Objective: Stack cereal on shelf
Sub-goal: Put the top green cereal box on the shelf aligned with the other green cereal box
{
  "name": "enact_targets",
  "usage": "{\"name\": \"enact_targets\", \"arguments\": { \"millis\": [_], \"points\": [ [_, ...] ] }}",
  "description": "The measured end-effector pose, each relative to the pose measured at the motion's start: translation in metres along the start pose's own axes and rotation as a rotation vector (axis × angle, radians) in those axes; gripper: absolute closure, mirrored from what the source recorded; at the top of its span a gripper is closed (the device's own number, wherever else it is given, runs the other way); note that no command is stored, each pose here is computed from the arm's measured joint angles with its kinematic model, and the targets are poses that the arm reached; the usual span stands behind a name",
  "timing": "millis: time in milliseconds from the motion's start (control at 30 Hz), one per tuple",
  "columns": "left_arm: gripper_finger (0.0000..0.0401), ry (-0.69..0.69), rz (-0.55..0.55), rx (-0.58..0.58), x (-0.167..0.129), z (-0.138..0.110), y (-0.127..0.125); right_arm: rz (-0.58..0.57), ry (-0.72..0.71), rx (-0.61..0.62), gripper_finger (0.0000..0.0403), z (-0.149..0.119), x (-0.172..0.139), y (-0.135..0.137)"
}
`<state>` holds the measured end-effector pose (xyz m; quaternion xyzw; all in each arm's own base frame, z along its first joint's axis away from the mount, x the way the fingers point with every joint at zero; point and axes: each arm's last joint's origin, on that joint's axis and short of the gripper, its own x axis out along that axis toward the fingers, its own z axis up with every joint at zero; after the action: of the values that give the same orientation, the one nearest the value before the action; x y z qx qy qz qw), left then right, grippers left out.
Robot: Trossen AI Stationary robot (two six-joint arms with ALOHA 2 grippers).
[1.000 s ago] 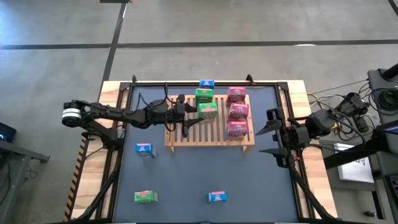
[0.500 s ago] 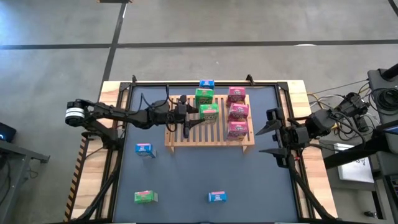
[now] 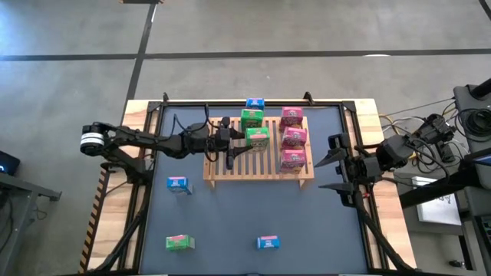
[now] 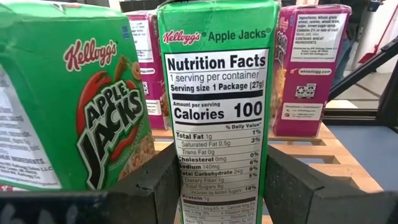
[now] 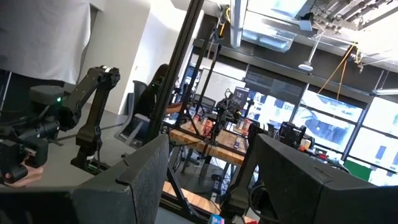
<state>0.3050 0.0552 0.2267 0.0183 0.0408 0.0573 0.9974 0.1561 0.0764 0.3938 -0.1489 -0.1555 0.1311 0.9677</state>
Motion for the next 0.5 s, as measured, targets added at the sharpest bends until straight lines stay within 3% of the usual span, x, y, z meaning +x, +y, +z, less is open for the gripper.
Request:
{"name": "enact_targets", "arguments": {
  "millis": [333,500],
  "points": [
    [0.0230,0.019,0.000,-0.015,-0.0002,-0.0016,-0.0001,0.001,0.003,-0.001,0.0174,-0.0003,0.0000,0.0001],
    [0.0211,0.042,-0.001,-0.032,-0.0003,-0.0039,-0.0003,0.001,0.003,0.004,0.0175,-0.0003,0.0000,0.0001]
  ]
}}
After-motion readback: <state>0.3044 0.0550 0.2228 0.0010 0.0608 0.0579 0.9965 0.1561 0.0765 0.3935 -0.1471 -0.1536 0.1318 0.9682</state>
